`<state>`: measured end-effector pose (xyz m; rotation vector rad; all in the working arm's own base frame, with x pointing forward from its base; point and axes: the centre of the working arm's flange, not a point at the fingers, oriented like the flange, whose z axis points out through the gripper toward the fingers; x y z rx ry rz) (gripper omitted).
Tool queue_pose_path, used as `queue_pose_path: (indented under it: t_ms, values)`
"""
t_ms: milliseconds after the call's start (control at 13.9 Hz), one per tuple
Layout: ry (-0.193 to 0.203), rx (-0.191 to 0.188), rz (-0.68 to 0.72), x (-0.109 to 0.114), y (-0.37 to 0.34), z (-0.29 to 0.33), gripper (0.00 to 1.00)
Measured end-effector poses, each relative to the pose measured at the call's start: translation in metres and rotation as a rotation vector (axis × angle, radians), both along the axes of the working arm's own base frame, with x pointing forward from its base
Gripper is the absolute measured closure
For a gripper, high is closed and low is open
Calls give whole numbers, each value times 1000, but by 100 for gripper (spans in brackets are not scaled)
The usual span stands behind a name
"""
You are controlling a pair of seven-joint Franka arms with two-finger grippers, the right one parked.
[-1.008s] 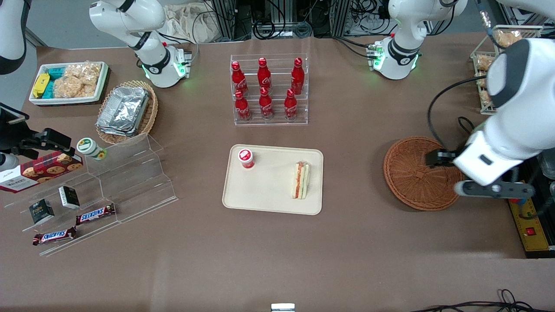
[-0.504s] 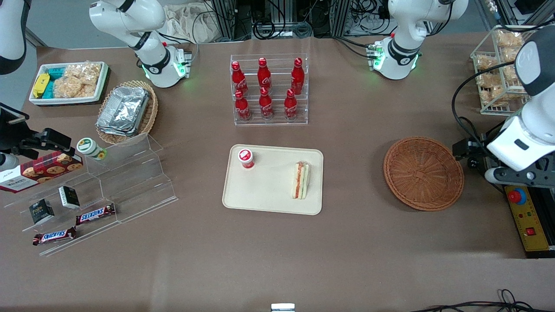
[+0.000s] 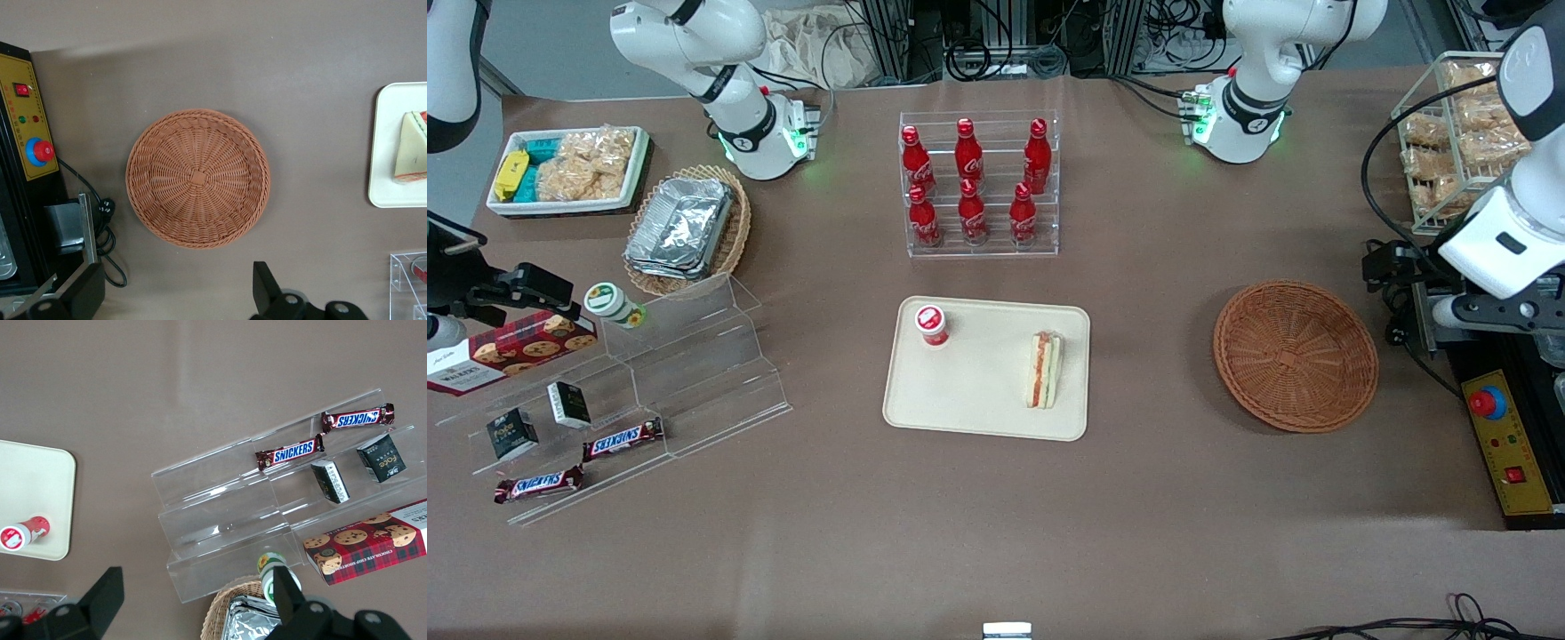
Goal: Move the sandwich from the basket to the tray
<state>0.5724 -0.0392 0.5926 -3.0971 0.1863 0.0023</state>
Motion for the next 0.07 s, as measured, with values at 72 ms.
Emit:
queue_pose_path:
  t_ms: [72]
  values:
    - [-2,-1,3,-4,2,2,0]
